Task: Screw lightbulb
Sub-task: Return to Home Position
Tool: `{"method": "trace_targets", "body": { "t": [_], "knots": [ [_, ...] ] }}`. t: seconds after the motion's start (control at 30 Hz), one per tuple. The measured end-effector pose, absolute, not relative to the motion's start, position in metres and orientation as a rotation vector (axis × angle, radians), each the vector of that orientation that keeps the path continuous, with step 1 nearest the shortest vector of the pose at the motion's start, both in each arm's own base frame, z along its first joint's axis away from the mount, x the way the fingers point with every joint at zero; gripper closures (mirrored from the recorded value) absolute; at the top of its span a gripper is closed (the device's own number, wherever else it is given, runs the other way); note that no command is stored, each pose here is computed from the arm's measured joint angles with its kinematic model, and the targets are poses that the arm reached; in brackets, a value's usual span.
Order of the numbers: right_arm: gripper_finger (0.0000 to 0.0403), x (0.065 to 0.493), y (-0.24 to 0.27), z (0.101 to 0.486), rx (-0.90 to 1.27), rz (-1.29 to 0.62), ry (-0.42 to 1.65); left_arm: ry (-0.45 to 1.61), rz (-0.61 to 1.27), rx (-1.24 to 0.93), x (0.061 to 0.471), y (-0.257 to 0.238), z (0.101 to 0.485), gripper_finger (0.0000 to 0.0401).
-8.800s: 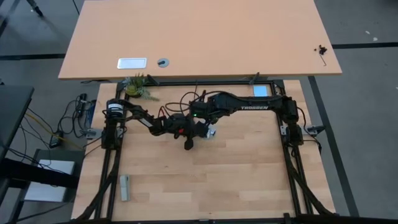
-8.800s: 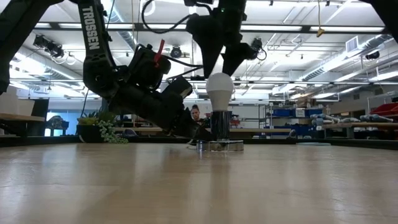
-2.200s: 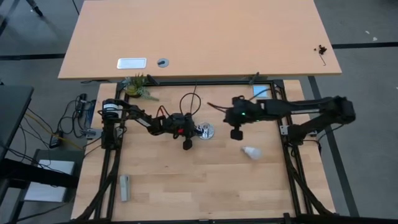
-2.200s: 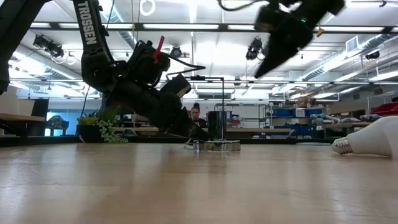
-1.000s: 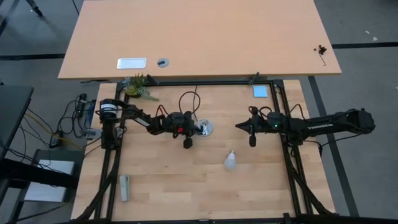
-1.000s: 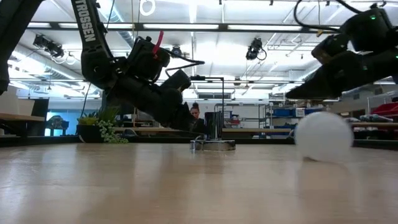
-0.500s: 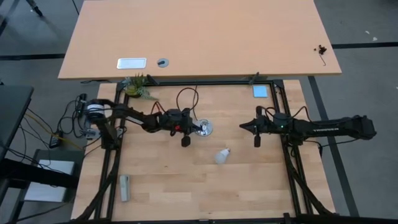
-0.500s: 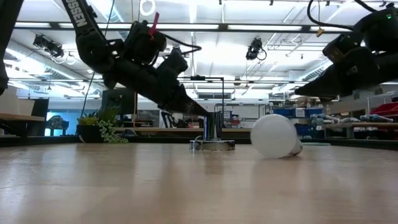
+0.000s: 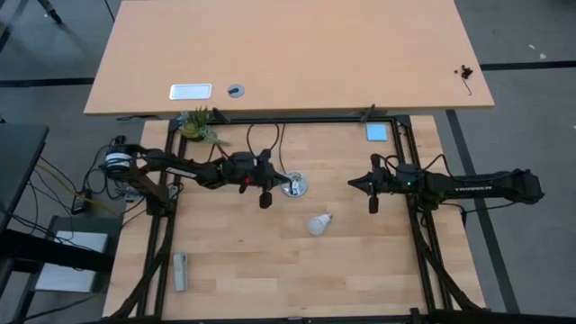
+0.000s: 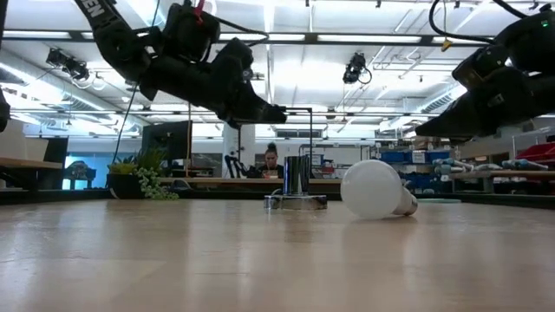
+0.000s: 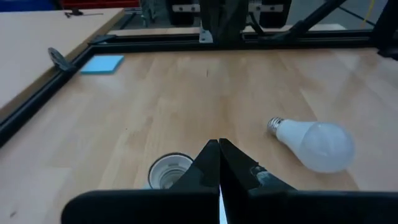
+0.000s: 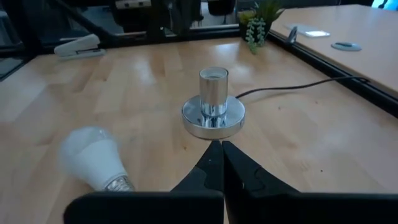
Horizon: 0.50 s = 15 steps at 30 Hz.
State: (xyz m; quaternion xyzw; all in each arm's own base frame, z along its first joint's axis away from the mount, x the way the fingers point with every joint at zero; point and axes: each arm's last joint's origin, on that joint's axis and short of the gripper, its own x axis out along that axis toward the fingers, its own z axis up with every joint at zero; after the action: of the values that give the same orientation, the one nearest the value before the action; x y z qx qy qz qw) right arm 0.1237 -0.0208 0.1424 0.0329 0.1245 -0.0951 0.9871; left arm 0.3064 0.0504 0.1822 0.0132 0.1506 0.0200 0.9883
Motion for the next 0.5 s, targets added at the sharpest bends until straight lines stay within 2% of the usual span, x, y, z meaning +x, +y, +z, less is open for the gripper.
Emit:
{"method": "trace_targets", "body": {
  "t": [0.5],
  "knots": [
    [0.0398,0.124,-0.021,0.142,0.078,-0.193,0.256,0.289,0.145,0.062,0.266,0.047,0.21,0.04]
  ]
}}
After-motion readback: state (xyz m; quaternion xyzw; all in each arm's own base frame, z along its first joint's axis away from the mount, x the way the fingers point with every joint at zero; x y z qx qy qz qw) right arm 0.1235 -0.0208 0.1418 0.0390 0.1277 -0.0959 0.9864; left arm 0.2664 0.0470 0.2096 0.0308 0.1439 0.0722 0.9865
